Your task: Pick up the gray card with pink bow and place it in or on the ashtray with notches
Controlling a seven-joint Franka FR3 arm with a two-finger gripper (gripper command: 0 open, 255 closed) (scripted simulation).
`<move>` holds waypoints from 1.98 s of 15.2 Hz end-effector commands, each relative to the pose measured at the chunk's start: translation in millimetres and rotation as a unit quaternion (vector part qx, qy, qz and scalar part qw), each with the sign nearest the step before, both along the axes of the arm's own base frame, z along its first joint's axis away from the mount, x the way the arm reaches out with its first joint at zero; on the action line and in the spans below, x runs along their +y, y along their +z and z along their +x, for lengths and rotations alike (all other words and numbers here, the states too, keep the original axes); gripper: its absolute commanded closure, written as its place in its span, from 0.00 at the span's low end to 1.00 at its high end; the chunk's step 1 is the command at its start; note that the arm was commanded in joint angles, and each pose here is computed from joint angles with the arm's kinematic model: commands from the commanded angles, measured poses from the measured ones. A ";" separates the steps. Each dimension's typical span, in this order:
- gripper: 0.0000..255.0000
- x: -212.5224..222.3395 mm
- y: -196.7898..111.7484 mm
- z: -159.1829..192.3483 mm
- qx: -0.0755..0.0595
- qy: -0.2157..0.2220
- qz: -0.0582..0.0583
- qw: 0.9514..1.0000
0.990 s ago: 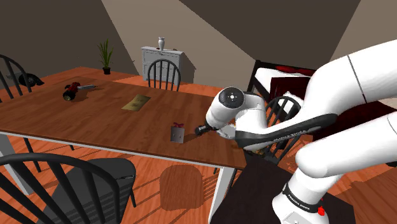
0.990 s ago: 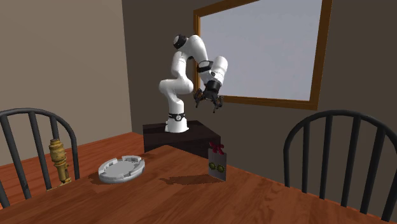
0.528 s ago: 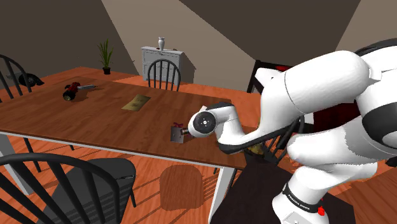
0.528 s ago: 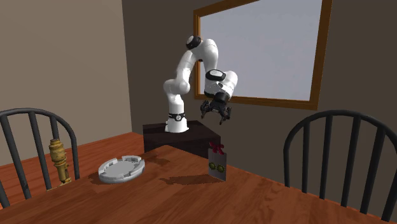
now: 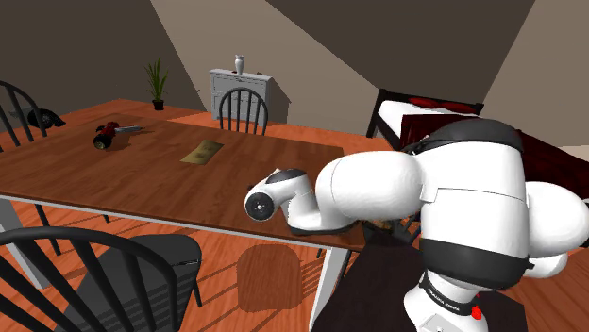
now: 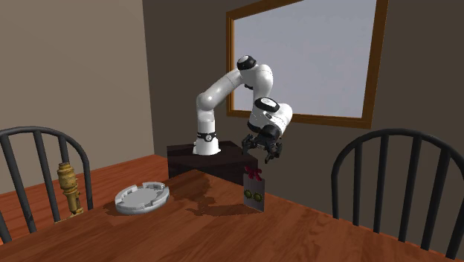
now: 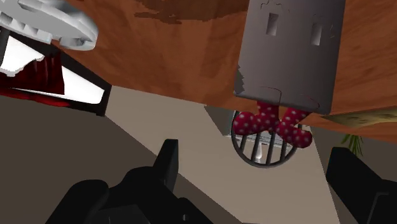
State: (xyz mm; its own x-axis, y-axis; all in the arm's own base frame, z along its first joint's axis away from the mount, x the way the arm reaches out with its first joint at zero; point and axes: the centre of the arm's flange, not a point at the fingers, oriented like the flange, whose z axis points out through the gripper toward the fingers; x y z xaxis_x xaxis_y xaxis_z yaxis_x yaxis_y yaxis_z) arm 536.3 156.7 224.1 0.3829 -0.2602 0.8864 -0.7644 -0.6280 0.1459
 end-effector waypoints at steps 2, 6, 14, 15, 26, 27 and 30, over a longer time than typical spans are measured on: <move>0.00 -5.8 -19.6 39.7 -0.045 -0.030 -0.020 0.998; 0.00 -19.6 -28.5 56.7 -0.055 -0.036 -0.025 0.998; 0.00 -38.7 -36.8 69.0 -0.055 -0.036 -0.025 0.998; 0.00 -38.7 -36.8 69.0 -0.055 -0.036 -0.025 0.998; 1.00 -38.7 -36.8 69.0 -0.055 -0.036 -0.025 0.998; 1.00 -38.7 -36.8 69.0 -0.055 -0.036 -0.025 0.998; 1.00 -38.7 -26.3 69.0 -0.055 -0.036 -0.025 0.998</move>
